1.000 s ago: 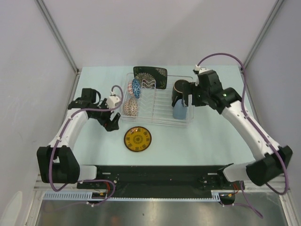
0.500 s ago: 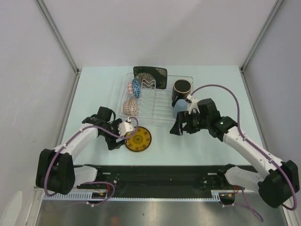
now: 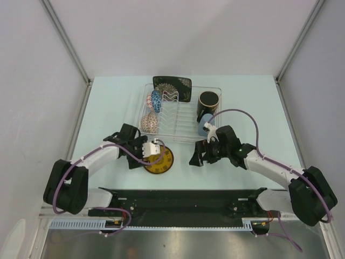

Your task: Load the mixed dishes into the dish rack

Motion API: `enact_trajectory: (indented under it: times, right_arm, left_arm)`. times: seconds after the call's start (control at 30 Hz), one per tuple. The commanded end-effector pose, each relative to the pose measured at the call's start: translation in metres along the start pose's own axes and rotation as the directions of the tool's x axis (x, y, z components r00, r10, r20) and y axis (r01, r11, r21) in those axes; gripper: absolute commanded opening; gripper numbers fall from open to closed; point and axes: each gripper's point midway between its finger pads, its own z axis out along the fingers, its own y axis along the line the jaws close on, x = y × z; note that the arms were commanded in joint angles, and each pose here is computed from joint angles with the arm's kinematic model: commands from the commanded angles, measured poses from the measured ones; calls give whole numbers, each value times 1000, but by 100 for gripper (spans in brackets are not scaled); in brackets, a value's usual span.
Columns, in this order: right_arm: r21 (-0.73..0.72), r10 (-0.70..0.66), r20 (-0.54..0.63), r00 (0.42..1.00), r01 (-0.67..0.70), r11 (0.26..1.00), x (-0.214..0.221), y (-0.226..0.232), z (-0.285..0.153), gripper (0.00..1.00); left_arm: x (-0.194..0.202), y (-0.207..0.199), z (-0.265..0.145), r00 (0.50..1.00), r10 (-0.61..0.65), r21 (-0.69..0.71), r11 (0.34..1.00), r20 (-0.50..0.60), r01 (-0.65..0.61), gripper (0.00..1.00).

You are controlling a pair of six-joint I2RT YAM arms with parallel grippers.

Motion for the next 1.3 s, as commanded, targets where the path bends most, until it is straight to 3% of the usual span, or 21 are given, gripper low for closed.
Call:
enact_trajectory:
  times: [0.0,0.17,0.4,0.7,1.0,1.27]
  right_arm:
    - [-21,-55,130,990,58,998,-26,1,12,98]
    - [-29,-38,105,994,41,999,-17,-8,28,99]
    - [-48,-22,106,994,27,998,-7,-12,35,99]
    - [-54,9,71,997,-5,999,8,-20,42,99]
    - [-45,20,60,998,-18,999,14,-27,41,98]
    - [-46,-3,87,996,7,999,12,-23,35,98]
  left_arm:
    - [-7,12,9,995,102,-6,995,-4,-102,93]
    - [-11,7,18,979,200,33,979,-22,-200,93]
    - [-48,-9,30,946,323,92,942,16,-324,93]
    - [-99,-30,45,918,389,118,911,78,-396,93]
    - [-111,-27,33,940,337,97,935,44,-340,92]
    - [-89,-13,-21,996,67,50,996,65,-70,93]
